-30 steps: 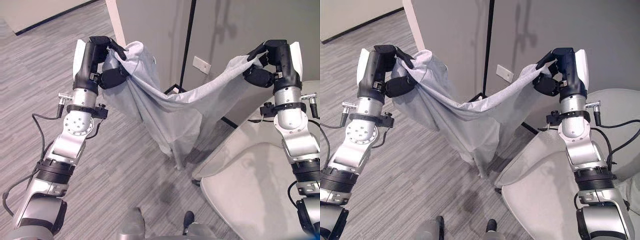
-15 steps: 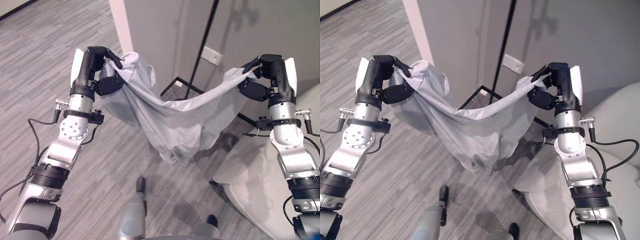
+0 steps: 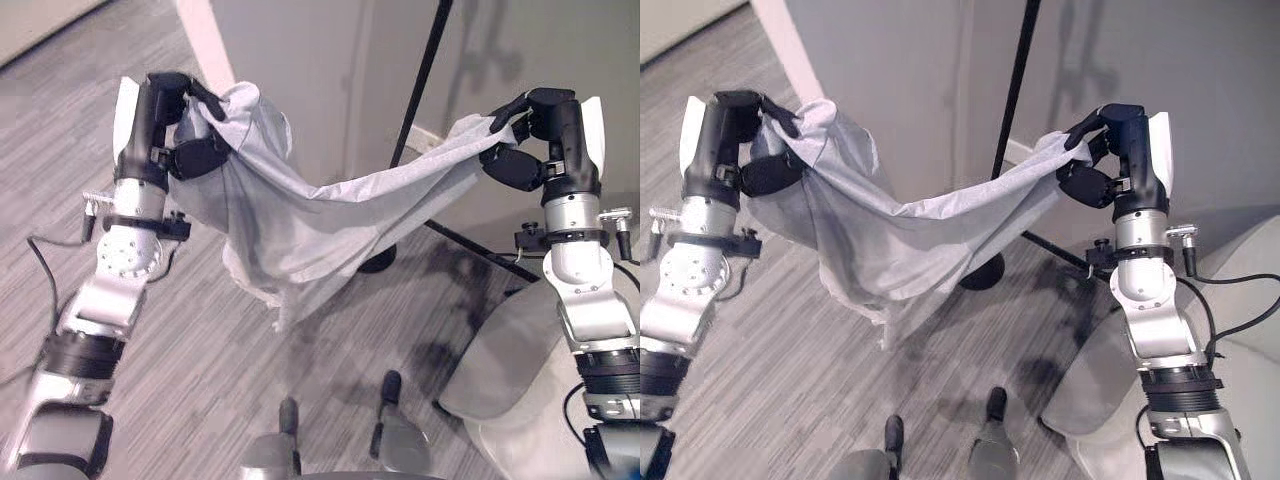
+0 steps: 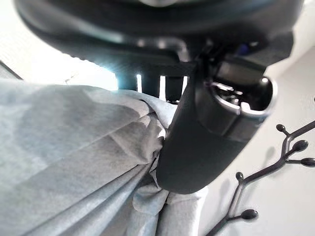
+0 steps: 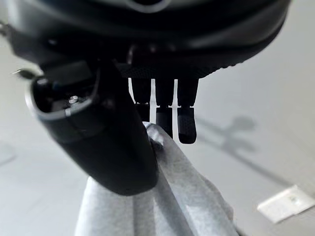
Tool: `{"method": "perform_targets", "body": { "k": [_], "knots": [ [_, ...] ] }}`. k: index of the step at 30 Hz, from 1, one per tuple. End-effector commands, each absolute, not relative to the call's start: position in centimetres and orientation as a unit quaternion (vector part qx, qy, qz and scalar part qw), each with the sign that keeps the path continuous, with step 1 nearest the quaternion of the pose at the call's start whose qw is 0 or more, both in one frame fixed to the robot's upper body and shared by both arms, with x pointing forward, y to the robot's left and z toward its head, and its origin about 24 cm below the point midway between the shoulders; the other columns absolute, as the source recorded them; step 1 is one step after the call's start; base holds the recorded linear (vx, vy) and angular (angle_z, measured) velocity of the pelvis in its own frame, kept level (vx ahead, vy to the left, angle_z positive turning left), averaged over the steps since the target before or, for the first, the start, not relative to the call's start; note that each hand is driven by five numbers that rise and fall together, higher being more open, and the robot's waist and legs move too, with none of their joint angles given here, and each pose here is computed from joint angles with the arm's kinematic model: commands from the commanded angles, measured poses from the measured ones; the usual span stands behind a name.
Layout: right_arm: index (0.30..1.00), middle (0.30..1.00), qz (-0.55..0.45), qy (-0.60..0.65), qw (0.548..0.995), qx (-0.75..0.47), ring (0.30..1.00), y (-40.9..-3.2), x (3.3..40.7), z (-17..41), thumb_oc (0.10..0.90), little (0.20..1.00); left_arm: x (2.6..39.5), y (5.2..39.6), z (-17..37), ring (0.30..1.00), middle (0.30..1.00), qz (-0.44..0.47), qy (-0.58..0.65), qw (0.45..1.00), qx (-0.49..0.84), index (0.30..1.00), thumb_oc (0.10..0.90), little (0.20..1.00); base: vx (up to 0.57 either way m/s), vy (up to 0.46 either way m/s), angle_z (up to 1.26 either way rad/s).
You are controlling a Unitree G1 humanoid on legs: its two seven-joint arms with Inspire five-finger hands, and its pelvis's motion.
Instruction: Hang the clothes on the sofa on the clothes rack.
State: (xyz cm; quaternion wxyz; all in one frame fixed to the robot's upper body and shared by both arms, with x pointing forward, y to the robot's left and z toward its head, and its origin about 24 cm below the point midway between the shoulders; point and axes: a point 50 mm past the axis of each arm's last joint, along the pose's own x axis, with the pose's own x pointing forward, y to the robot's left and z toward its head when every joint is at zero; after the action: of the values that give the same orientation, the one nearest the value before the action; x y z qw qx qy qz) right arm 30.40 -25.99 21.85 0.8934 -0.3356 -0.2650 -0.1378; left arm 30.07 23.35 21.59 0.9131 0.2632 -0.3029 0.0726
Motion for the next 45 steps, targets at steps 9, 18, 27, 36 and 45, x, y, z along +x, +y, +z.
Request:
{"method": "perform_targets", "body": {
  "k": [9,18,27,36,45],
  "knots": [
    [0.300,0.300,-0.130,-0.381,0.855,-0.326,0.300,-25.8,28.8,27.1,0.400,0.300,27.9,22.3,26.9,0.300,0.300,0.067,-0.450,0.864,0.215,0.300,0.400,0.300,0.17,-0.239,0.14],
    [0.300,0.300,-0.136,-0.388,0.853,-0.322,0.300,-26.1,28.7,27.8,0.400,0.300,27.2,22.9,27.8,0.300,0.300,0.079,-0.464,0.856,0.213,0.300,0.400,0.300,0.09,-0.112,0.10],
    [0.300,0.300,-0.136,-0.386,0.851,-0.329,0.300,-25.6,29.1,27.6,0.400,0.300,26.2,23.4,28.5,0.300,0.300,0.090,-0.480,0.837,0.246,0.300,0.400,0.300,0.28,0.192,-0.44],
    [0.300,0.300,-0.166,-0.412,0.832,-0.334,0.300,-26.0,27.7,28.2,0.400,0.300,25.8,23.4,29.6,0.300,0.300,0.092,-0.497,0.825,0.252,0.300,0.400,0.300,0.14,0.231,-0.13],
    [0.300,0.300,-0.178,-0.425,0.823,-0.332,0.300,-26.9,26.3,28.5,0.400,0.300,24.4,24.5,30.0,0.300,0.300,0.101,-0.511,0.811,0.268,0.300,0.400,0.300,0.08,-0.127,0.03]
  ]
}}
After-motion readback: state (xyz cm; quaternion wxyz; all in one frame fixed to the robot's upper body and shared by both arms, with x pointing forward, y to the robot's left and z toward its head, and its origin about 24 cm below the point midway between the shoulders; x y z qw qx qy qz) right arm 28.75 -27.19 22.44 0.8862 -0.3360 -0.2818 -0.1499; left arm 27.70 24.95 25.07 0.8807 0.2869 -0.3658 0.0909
